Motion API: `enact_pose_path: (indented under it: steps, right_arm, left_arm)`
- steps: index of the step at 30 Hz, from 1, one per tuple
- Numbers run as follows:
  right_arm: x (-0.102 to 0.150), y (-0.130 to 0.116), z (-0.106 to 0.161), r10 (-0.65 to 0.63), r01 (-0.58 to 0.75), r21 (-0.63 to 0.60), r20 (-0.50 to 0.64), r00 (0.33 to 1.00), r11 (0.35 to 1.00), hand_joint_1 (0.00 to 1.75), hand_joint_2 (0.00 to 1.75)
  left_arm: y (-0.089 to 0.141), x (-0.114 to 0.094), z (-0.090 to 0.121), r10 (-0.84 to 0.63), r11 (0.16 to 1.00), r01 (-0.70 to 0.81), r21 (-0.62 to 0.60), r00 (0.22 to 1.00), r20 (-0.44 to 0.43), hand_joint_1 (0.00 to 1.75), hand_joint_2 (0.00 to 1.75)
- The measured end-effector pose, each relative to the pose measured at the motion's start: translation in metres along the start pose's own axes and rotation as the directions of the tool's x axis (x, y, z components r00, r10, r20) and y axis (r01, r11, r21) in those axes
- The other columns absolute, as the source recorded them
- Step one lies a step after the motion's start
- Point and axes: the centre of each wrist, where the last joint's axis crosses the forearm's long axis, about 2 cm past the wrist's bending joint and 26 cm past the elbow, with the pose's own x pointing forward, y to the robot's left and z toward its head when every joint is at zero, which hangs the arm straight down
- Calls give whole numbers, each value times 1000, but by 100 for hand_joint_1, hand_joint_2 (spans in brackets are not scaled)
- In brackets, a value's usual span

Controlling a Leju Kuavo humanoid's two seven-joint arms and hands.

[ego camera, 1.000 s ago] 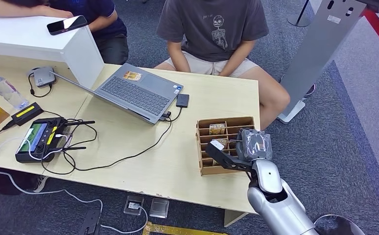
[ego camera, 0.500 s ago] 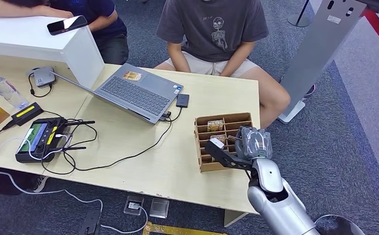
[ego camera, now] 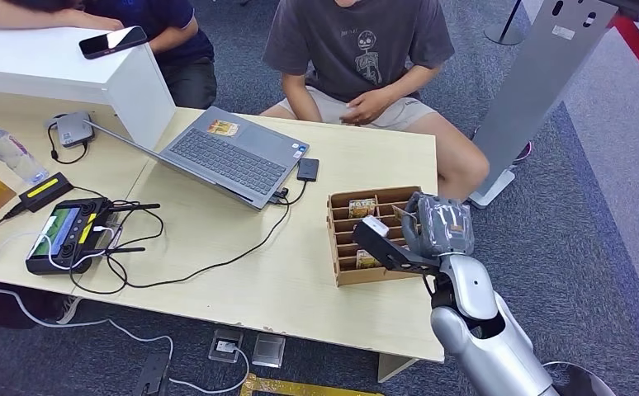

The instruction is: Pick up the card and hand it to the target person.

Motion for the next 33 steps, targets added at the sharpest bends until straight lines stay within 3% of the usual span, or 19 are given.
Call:
enact_pose_path:
  steps: [11, 19, 25, 33]
  right_arm:
    - [2, -62, -5, 15, 6, -233, 88, 996, 973, 157, 175]
    - [0, -99, -28, -65, 119, -333, 169, 983, 935, 148, 175]
    - [-5, -105, -49, -144, 202, -329, 192, 971, 922, 151, 175]
    - [-9, -90, -78, -248, 302, -258, 223, 943, 918, 145, 175]
  left_arm:
    - [0, 0, 0, -4, 1000, 4, -2, 1000, 8, 0, 0]
    - [0, 0, 0, -33, 999, 34, -27, 999, 35, 0, 0]
    - [0, 1, 0, -49, 998, 51, -37, 998, 45, 0, 0]
    - [0, 1, -1, -65, 997, 67, -43, 996, 54, 0, 0]
